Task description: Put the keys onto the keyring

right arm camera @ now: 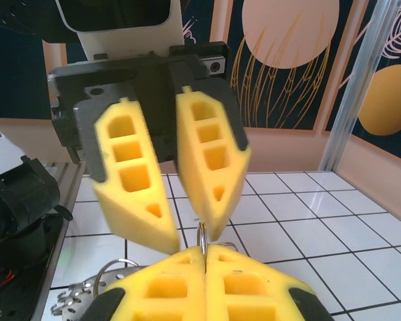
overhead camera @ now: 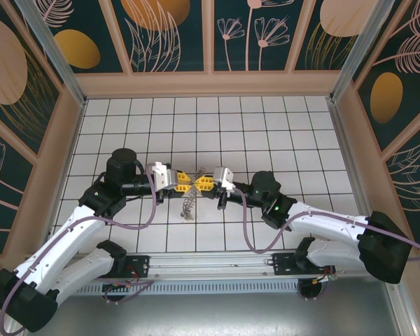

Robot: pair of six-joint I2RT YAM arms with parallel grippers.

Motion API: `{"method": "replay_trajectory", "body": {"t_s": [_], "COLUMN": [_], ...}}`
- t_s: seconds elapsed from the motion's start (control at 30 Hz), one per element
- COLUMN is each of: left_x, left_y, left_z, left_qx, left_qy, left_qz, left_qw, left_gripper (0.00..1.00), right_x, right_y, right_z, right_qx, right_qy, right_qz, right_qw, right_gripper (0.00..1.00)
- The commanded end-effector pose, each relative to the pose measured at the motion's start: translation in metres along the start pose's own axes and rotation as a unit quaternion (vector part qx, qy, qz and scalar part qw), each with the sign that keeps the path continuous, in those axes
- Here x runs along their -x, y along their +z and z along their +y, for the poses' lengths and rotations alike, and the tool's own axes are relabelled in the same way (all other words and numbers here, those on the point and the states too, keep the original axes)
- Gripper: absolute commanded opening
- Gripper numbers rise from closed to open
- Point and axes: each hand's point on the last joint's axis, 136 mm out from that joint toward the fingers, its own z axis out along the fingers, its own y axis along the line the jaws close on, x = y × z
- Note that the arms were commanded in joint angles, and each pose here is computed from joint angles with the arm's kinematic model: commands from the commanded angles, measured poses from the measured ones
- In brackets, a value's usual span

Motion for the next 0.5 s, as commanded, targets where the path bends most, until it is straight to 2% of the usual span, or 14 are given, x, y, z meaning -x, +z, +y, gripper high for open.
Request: {"method": "replay_trajectory", "body": {"t_s": [0.0, 0.13, 0.33, 0.37, 0.47], "left_x": [0.0061, 0.0062, 0.0002, 0.0001, -0.0009], "left_y": [0.0022, 0.0042, 0.0043, 0.0039, 0.0038], "left_z": [-0.0084, -0.0096, -0.0078, -0.0087, -0.0152], "left_qx": [-0.03, -0.042, -0.031, -0.032, -0.051], "left_qy": [-0.007, -0.012, -0.013, -0.013, -0.013], "left_qz": [-0.017, -0.017, -0.007, -0.007, -0.008], "left_qw": [0.999, 0.999, 0.999, 0.999, 0.999], "left_gripper": [0.18, 0.14, 0.23, 0.21, 0.04], "right_x": [0.0196, 0.0222, 0.0233, 0.0234, 0.0228], "right_y": [-0.0014, 0.0003, 0.0009, 0.001, 0.0011], "right_z": [0.003, 0.0032, 0.0033, 0.0031, 0.0035], "right_qx": [0.013, 0.016, 0.018, 0.017, 0.018], "right_qy": [-0.012, -0.015, -0.016, -0.018, -0.019], "right_qz": [-0.029, -0.032, -0.034, -0.034, -0.031], "right_qw": [0.999, 0.999, 0.999, 0.999, 0.999], "right_gripper": [0.0, 0.0, 0.0, 0.0, 0.0]}}
